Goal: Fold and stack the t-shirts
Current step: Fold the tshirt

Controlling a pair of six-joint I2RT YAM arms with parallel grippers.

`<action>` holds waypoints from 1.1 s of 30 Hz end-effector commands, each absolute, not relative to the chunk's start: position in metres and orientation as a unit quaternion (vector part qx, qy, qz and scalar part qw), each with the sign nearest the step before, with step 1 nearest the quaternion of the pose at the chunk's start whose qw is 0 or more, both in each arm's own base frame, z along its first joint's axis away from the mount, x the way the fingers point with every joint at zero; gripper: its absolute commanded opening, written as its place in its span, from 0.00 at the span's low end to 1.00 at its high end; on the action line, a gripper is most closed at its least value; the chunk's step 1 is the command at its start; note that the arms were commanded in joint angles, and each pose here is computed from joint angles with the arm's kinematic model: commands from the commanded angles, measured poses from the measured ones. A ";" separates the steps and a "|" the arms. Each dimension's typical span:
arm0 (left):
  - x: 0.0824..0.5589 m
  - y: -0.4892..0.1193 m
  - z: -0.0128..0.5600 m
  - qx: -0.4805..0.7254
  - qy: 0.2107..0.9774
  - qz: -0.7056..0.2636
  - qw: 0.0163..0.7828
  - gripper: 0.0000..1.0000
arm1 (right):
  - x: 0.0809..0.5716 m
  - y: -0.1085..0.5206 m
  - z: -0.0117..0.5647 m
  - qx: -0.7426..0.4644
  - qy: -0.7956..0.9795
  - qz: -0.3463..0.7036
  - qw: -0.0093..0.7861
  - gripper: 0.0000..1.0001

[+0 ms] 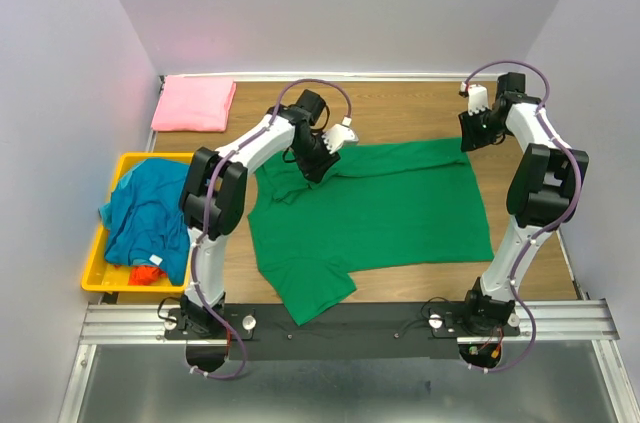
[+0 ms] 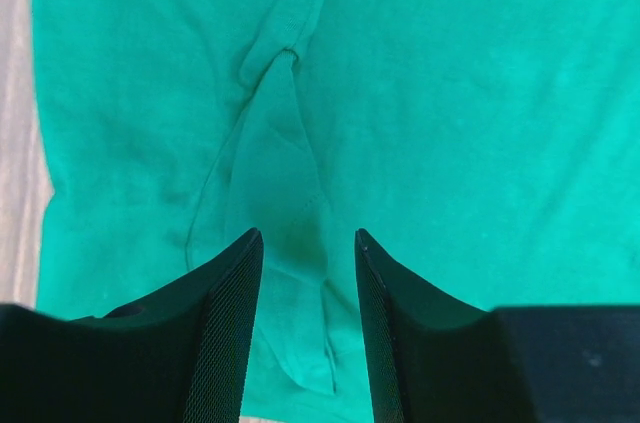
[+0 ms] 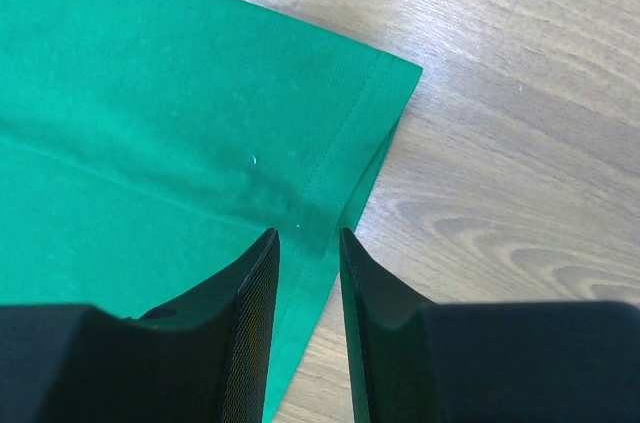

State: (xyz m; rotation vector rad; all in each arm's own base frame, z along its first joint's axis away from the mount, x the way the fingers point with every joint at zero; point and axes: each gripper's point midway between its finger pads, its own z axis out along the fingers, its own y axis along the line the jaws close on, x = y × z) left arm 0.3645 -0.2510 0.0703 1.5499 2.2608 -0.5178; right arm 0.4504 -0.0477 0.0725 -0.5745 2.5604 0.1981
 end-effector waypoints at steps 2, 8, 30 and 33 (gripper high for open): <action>0.369 -0.250 0.045 0.558 0.797 -0.170 0.155 0.50 | 0.451 -0.043 0.070 -0.216 0.941 0.081 0.247 0.38; 0.370 -0.250 0.027 0.560 0.799 -0.172 0.136 0.45 | 0.452 -0.041 0.068 -0.219 0.941 0.082 0.245 0.38; 0.335 -0.268 0.082 0.556 0.782 -0.259 0.114 0.07 | 0.448 -0.043 0.055 -0.249 0.939 0.068 0.228 0.38; 0.318 -0.273 0.077 0.554 0.774 -0.292 0.089 0.10 | 0.448 -0.043 0.054 -0.249 0.939 0.069 0.227 0.38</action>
